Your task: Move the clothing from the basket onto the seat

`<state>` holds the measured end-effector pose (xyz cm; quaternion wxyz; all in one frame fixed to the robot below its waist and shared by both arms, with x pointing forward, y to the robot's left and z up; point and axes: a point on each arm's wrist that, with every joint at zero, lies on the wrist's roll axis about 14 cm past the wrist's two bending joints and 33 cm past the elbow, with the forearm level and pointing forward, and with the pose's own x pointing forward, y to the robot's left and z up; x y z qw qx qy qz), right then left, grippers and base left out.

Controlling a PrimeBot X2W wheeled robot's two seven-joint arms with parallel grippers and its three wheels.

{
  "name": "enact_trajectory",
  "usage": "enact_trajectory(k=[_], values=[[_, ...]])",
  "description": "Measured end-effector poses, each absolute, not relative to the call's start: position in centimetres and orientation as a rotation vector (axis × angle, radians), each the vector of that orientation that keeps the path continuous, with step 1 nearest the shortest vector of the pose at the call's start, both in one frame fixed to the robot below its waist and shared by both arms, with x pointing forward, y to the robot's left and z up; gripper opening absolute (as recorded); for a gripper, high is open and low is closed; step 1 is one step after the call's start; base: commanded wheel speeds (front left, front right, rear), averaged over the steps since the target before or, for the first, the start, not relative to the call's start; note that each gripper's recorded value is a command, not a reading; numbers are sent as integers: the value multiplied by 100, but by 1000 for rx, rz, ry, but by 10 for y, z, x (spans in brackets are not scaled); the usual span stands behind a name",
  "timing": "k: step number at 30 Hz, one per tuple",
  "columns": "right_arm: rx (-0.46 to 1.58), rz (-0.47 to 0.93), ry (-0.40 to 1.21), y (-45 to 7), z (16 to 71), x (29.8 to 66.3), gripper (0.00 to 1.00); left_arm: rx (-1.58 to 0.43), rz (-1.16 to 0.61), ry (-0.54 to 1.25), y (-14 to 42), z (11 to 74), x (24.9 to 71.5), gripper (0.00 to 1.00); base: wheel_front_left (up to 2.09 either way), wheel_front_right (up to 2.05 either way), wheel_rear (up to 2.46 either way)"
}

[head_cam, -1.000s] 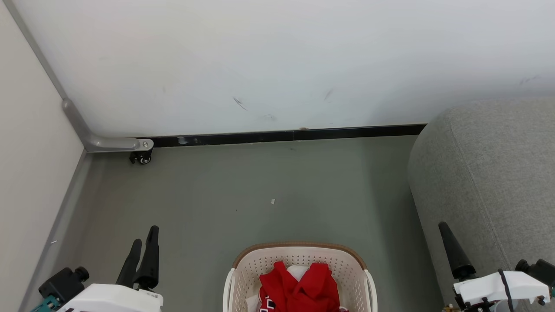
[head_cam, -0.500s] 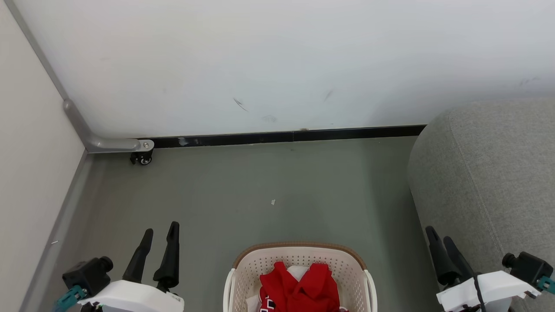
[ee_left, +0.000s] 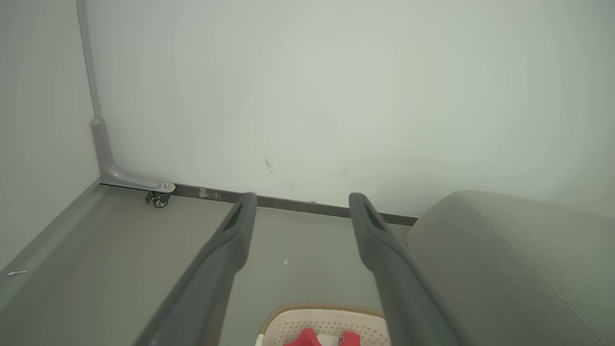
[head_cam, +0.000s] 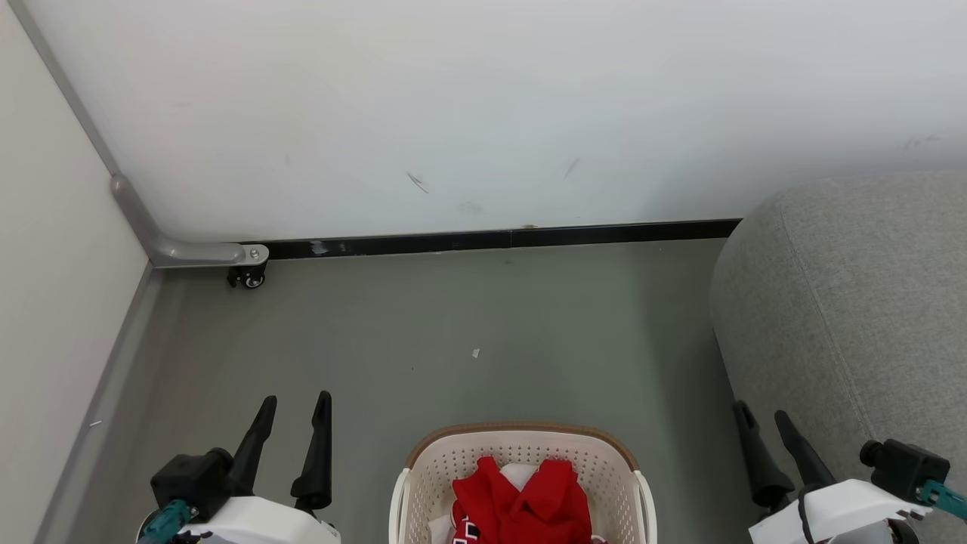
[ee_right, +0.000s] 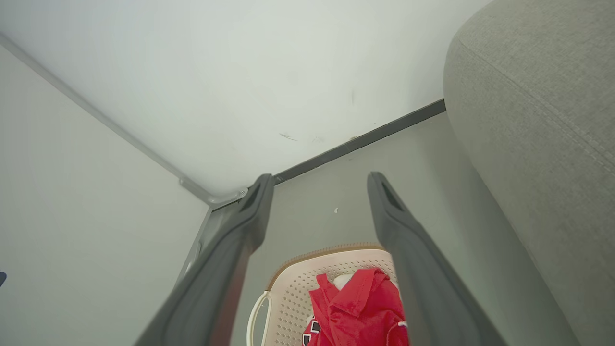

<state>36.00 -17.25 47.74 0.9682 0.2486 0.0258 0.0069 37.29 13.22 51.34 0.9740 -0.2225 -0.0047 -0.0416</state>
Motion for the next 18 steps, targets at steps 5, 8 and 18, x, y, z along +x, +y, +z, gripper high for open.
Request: enact_trajectory(k=[5, 8, 18], values=[[432, 37, 38, -168, 481, 360, 100, -373, -85, -31, 130, 516, 372, 100, 0, 0, 0], [407, 48, 29, -166, 483, 360, 100, -346, -79, -37, 131, 516, 371, 100, 0, 0, 0], [266, 92, -11, -158, 492, 358, 100, -212, -67, -67, 131, 517, 364, 100, 0, 0, 0]])
